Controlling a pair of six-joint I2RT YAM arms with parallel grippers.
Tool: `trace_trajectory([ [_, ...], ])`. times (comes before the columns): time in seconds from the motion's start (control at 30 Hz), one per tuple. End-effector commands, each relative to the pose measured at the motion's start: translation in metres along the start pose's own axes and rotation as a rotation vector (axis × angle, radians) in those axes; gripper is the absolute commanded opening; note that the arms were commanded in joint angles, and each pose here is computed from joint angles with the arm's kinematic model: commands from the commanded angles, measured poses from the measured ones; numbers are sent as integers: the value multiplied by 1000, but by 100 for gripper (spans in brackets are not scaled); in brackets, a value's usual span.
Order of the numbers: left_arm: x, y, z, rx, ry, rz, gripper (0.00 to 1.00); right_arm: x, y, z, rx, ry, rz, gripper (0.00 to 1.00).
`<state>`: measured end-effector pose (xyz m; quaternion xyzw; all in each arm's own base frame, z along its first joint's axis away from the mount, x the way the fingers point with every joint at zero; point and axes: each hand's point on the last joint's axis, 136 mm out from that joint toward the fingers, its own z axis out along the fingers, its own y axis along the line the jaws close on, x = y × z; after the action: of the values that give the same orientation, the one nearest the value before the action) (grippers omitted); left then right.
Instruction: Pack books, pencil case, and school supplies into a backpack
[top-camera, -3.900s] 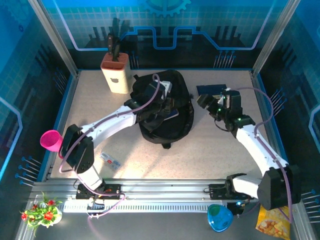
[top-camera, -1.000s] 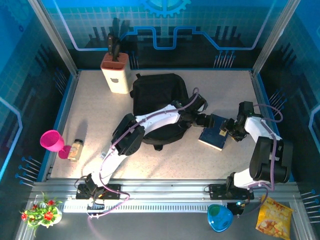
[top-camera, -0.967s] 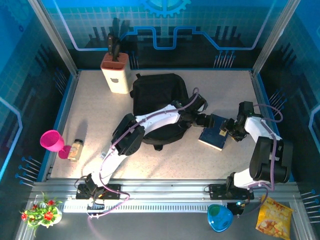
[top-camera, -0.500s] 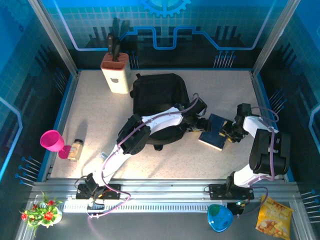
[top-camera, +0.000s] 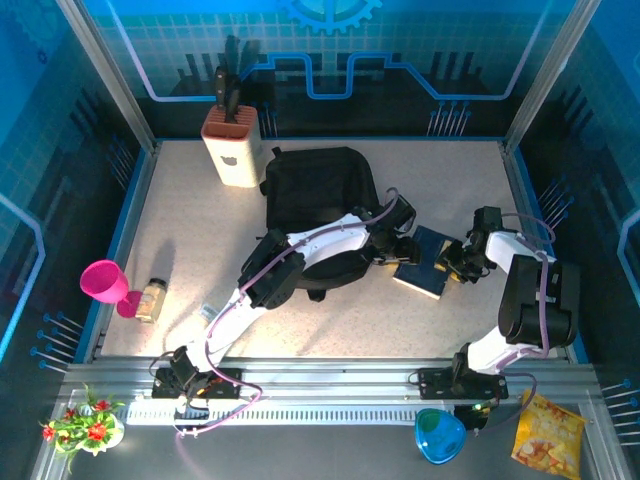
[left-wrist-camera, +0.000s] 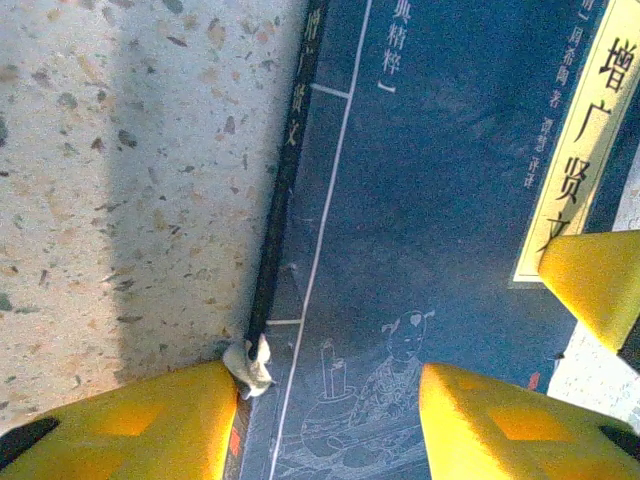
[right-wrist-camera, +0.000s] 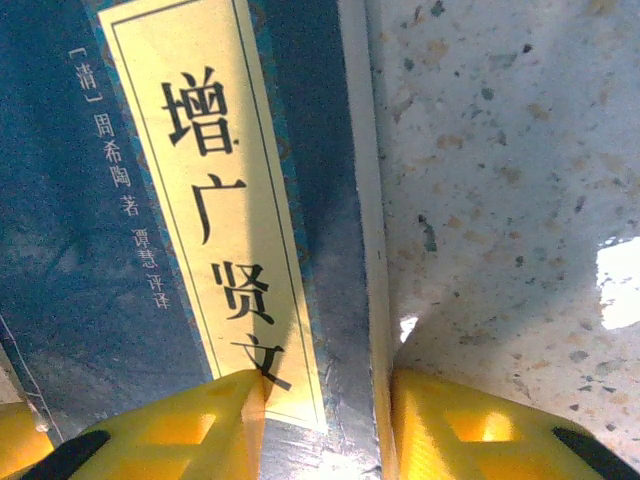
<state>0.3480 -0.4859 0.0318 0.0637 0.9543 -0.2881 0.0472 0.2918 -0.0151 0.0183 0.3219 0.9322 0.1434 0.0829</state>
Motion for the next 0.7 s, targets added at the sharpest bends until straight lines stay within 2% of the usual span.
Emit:
trace_trajectory([
  [0.0, 15, 18, 16, -50, 71, -59, 54, 8, 1, 8, -39, 51, 9, 38],
  [0.13, 16, -11, 7, 100, 140, -75, 55, 9, 8, 10, -84, 68, 22, 38],
  [0.23, 5, -42, -22, 245, 148, -64, 53, 8, 10, 11, -116, 68, 45, 37],
  [0.33, -3, -63, -51, 321, 123, -32, 51, 5, 13, 10, -153, 72, 68, 37],
  [0.47, -1, -69, -65, 363, 114, -27, 48, 4, 20, 9, -200, 76, 77, 35],
  [0.67, 6, -50, -49, 331, 130, -92, 36, 5, 28, 8, -245, 83, 79, 30],
])
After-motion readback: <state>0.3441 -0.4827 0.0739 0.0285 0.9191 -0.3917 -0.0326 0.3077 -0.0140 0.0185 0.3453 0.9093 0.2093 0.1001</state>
